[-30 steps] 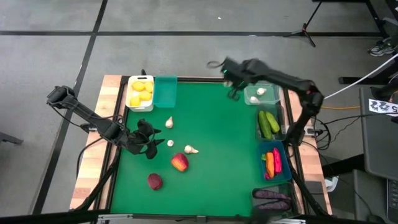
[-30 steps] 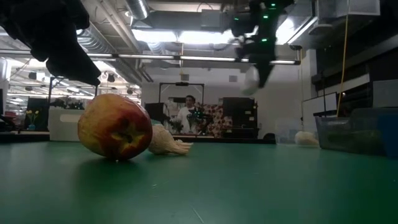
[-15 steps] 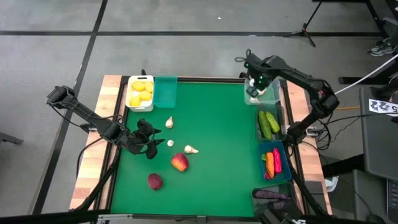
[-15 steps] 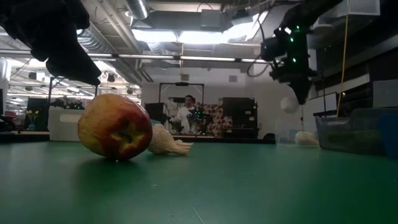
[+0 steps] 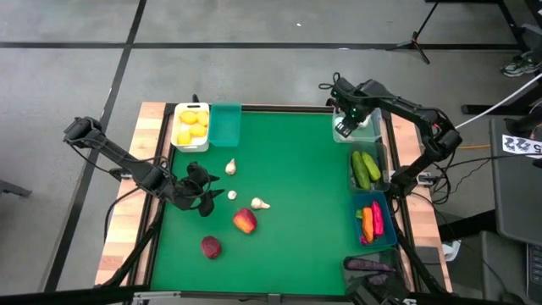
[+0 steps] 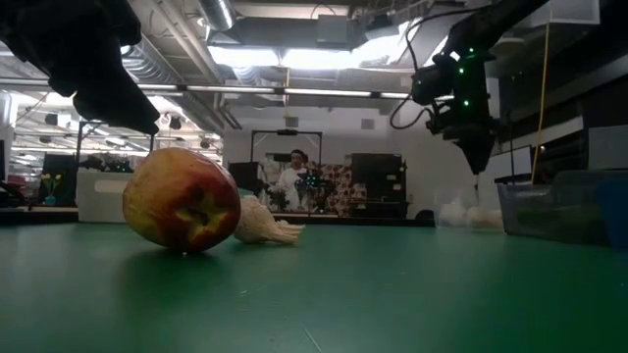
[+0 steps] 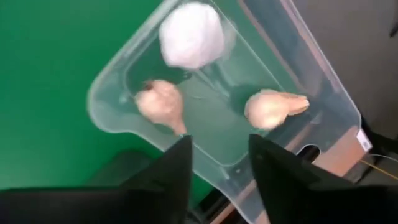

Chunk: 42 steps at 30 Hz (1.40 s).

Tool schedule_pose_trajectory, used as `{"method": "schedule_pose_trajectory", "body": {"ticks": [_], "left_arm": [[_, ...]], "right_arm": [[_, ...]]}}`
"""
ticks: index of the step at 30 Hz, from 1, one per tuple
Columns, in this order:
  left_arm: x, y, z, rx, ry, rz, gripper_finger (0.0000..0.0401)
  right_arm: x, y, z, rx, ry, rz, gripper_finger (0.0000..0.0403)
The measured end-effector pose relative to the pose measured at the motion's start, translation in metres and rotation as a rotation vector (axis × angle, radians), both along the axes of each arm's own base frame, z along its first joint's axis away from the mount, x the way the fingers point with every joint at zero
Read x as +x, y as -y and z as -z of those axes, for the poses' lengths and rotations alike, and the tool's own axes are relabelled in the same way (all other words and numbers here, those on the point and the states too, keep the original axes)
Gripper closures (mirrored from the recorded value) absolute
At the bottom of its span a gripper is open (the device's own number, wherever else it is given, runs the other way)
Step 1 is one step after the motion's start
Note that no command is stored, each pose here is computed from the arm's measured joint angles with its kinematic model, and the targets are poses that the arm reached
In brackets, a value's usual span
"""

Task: Sort produce into baskets
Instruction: Put the red apple into the light blue bin

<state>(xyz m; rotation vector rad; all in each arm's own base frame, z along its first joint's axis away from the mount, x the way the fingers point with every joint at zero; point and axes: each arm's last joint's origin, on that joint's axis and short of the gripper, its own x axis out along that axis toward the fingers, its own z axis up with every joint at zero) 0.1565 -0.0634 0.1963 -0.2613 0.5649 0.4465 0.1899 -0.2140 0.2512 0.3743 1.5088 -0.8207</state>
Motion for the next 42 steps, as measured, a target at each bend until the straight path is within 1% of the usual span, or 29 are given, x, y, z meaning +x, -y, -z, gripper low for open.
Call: {"method": "schedule_pose_trajectory", "body": {"ticks": [3, 6, 8, 10, 11, 12, 13, 15, 18, 19, 21, 24, 26, 28, 30, 32, 34, 38, 42], "left_arm": [[0.000, -0.001, 0.000, 0.036, -0.012, 0.007, 0.0176], [0.000, -0.004, 0.000, 0.086, -0.008, -0.025, 0.0176], [0.002, -0.008, -0.001, 0.107, -0.011, -0.049, 0.0176], [0.004, -0.013, -0.001, 0.110, -0.012, -0.075, 0.0176], [0.005, -0.015, -0.001, 0.111, -0.017, -0.080, 0.0176], [0.007, -0.016, 0.000, 0.119, -0.025, -0.059, 0.0176], [0.011, -0.015, -0.001, 0.132, -0.033, -0.006, 0.0176], [0.021, -0.008, -0.002, 0.151, -0.028, 0.162, 0.0176], [0.037, 0.005, -0.006, 0.175, 0.056, 0.391, 0.0176], [0.040, 0.009, -0.006, 0.157, 0.075, 0.453, 0.0176], [0.043, 0.017, -0.003, 0.083, 0.087, 0.570, 0.0176], [0.037, 0.030, 0.002, -0.055, 0.037, 0.699, 0.0176], [0.031, 0.040, 0.003, -0.118, 0.023, 0.770, 0.0176], [0.027, 0.051, -0.001, -0.134, 0.009, 0.827, 0.0176], [0.025, 0.061, -0.014, -0.117, 0.009, 0.869, 0.0176], [0.025, 0.067, -0.029, -0.086, -0.019, 0.877, 0.0176], [0.024, 0.070, -0.042, -0.063, -0.075, 0.862, 0.0176], [0.026, 0.081, -0.061, -0.025, -0.195, 0.873, 0.0176], [0.032, 0.099, -0.060, 0.053, -0.340, 0.936, 0.0176]], "right_arm": [[0.002, -0.001, -0.011, 0.036, 0.041, -0.002, 0.0206], [0.008, -0.005, -0.026, 0.100, 0.126, -0.001, 0.0178], [0.014, -0.011, -0.038, 0.126, 0.179, -0.029, 0.0169], [0.021, -0.020, -0.053, 0.129, 0.234, -0.073, 0.0167], [0.025, -0.024, -0.061, 0.123, 0.267, -0.098, 0.0167], [0.028, -0.030, -0.068, 0.125, 0.303, -0.126, 0.0168], [0.032, -0.036, -0.075, 0.124, 0.336, -0.156, 0.0169], [0.040, -0.049, -0.088, 0.108, 0.406, -0.226, 0.0172], [0.050, -0.070, -0.101, 0.080, 0.483, -0.315, 0.0175], [0.054, -0.077, -0.104, 0.078, 0.509, -0.344, 0.0175], [0.062, -0.094, -0.107, 0.102, 0.548, -0.404, 0.0175], [0.072, -0.123, -0.107, 0.156, 0.558, -0.516, 0.0175], [0.078, -0.141, -0.106, 0.175, 0.551, -0.580, 0.0175], [0.083, -0.157, -0.107, 0.166, 0.543, -0.637, 0.0175], [0.086, -0.171, -0.107, 0.143, 0.535, -0.682, 0.0175], [0.089, -0.182, -0.108, 0.128, 0.538, -0.722, 0.0175], [0.090, -0.192, -0.108, 0.122, 0.532, -0.752, 0.0175], [0.091, -0.204, -0.108, 0.113, 0.524, -0.753, 0.0175], [0.091, -0.211, -0.107, 0.104, 0.518, -0.738, 0.0175]]}}
